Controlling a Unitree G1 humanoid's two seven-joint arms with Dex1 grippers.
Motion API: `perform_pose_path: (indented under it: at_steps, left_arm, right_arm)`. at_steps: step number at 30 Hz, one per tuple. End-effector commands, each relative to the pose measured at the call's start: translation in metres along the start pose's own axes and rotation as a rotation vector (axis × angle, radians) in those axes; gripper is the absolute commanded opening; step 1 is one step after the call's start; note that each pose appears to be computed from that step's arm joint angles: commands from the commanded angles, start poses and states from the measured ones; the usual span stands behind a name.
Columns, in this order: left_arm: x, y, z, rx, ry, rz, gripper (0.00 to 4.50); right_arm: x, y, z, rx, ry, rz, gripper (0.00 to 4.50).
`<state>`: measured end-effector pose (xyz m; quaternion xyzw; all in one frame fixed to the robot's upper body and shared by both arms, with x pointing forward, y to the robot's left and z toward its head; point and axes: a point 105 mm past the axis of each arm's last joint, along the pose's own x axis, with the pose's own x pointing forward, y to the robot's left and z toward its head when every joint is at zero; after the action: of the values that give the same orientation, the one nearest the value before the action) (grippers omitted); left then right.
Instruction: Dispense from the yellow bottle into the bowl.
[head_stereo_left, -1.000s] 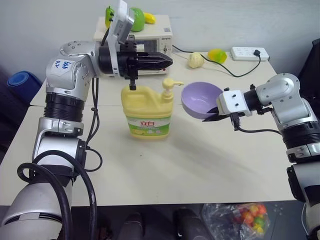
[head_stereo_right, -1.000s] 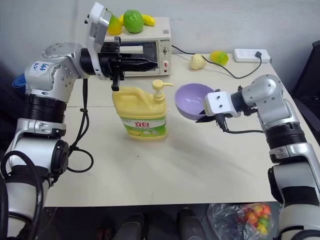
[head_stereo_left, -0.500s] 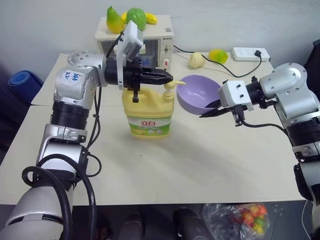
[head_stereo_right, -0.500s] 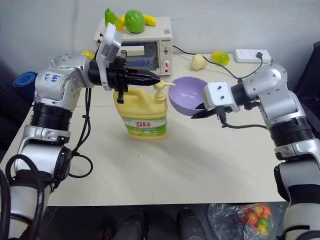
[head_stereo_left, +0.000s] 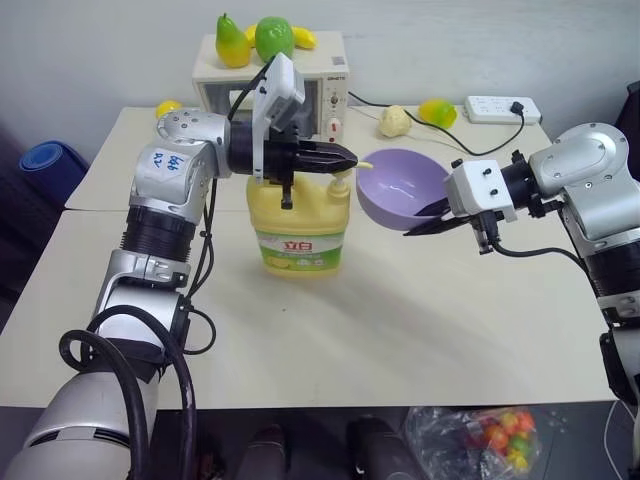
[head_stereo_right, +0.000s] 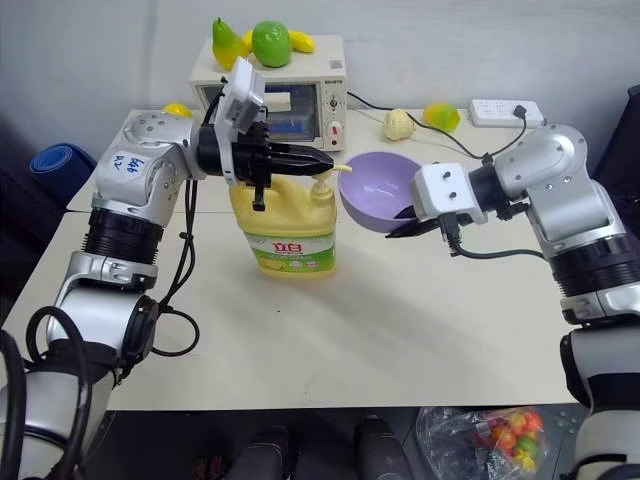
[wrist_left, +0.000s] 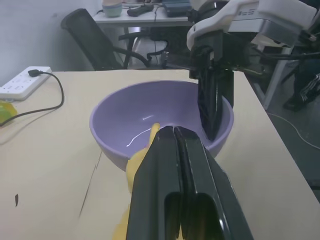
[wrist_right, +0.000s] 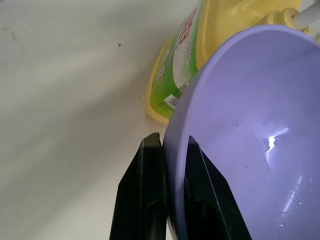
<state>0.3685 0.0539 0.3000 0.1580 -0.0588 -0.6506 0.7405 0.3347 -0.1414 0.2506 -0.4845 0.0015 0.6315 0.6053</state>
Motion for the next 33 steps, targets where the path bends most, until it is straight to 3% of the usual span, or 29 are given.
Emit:
perform_pose_path:
  at_steps: [1, 4, 17, 27, 33]
  left_arm:
    - [-0.003, 0.007, 0.02, 0.036, -0.06, 0.036, 0.03]
    - [-0.008, 0.009, 0.024, 0.024, -0.071, 0.05, 0.03]
    - [0.002, -0.005, -0.013, 0.055, 0.099, -0.017, 0.03]
    - [0.004, -0.008, -0.024, 0.043, 0.148, -0.034, 0.03]
    - [-0.002, 0.005, 0.004, 0.003, 0.027, 0.036, 0.03]
  right_arm:
    - [-0.007, 0.007, 0.009, -0.023, -0.01, 0.064, 0.0]
    - [-0.008, 0.009, 0.009, -0.022, -0.009, 0.066, 0.0]
    - [-0.008, 0.005, 0.013, -0.032, -0.017, 0.065, 0.0]
    - [-0.007, 0.005, 0.018, -0.054, -0.02, 0.071, 0.0]
    - [-0.009, 0.004, 0.016, -0.054, -0.013, 0.066, 0.0]
